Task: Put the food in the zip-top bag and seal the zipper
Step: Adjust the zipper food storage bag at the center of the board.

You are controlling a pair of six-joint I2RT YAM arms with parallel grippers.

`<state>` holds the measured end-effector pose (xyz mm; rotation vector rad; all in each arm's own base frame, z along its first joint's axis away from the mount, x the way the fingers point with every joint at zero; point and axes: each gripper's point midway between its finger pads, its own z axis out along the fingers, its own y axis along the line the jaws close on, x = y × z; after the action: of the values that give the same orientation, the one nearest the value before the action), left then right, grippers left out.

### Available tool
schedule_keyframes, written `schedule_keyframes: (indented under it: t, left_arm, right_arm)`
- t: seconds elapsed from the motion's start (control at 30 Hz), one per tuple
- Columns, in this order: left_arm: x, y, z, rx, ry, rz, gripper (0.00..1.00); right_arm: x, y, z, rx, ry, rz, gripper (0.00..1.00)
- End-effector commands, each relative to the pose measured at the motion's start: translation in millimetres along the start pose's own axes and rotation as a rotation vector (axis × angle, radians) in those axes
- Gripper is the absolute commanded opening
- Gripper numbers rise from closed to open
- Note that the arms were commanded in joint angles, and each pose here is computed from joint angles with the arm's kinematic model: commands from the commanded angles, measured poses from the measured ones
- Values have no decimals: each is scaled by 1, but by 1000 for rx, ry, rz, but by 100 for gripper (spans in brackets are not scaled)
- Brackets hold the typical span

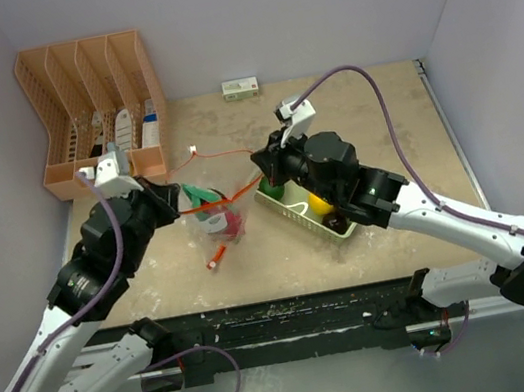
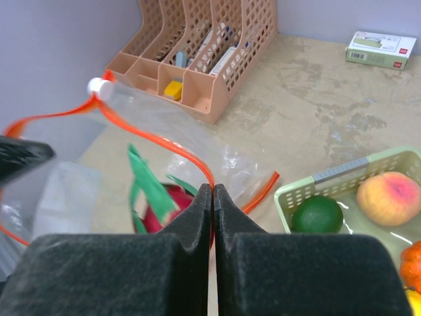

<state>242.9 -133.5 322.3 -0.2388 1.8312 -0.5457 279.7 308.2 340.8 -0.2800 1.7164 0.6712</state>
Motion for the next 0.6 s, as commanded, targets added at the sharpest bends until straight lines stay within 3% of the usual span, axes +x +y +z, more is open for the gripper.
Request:
schedule_keyframes:
  t: [0.0, 0.07, 0.33, 0.43, 0.57]
  left_arm:
    - [-30, 1, -12, -7, -91, 56, 0]
    - [-8, 8, 0, -26, -49, 47, 0]
    - [88, 42, 50, -82, 51, -26, 0]
    - [96, 44, 56, -85, 59, -35, 0]
    - [84, 32, 56, -45, 37, -37, 0]
  right_arm:
    - [-28, 2, -4, 7, -63, 10, 0]
    - [-9, -7, 0, 45, -15, -6, 5]
    - [53, -33, -5, 145, 153, -12, 80]
    - [57, -49, -20, 218, 158, 14, 83]
    - [76, -118, -61, 598, 237, 35, 98]
